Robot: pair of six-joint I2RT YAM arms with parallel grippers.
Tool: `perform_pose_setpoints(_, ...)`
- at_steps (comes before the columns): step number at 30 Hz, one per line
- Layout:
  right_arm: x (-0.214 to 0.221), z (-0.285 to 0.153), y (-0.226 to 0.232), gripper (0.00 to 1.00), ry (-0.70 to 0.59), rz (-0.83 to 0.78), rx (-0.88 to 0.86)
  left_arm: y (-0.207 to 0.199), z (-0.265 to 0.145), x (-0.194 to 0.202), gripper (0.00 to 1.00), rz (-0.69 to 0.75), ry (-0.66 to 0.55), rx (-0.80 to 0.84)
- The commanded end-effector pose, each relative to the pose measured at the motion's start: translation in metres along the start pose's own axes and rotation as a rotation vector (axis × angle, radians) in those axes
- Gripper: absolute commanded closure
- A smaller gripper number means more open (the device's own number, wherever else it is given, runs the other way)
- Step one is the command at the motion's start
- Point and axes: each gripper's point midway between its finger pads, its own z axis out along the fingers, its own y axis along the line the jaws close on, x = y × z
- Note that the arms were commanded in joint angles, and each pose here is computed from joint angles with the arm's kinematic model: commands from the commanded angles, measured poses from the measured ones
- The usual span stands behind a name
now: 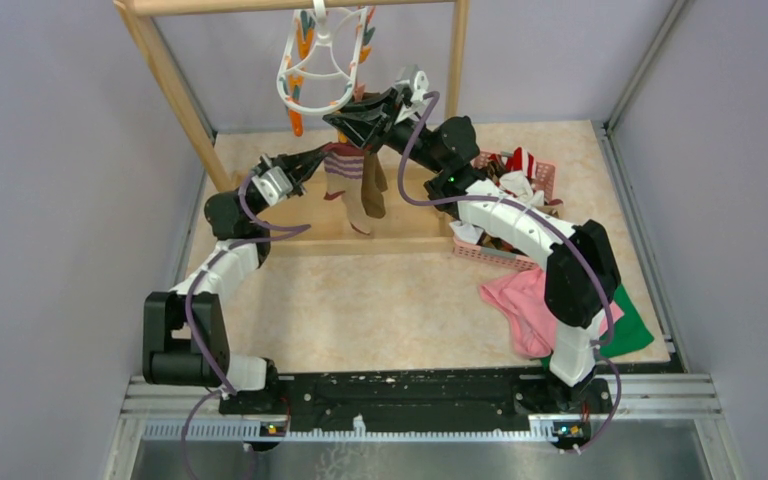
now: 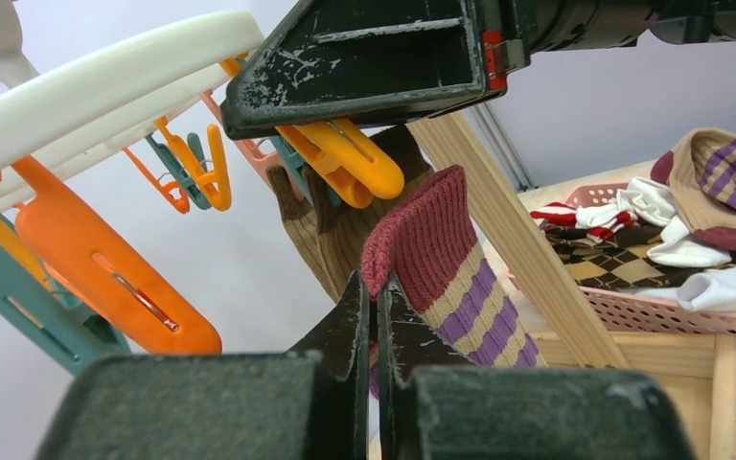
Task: Clip the socks to the hanger
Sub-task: Open the clamp at the hanger, then clamp the sock onto the hanger.
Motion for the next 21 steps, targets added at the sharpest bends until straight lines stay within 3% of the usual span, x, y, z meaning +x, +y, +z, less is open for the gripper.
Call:
perform_pose_setpoints(1,-0.039,0.005,0.014,1.00,-0.072,-0.035,-0.057,0.013,0.010,-0.020,1.00,0.032,-0.055,-0.019)
perform_pose_setpoints(21,-0.035,0.005,0.012,1.00,-0.063,-0.039,-0.053,0.025,0.020,-0.027,1.00,-0.071,-0.056,-0.114)
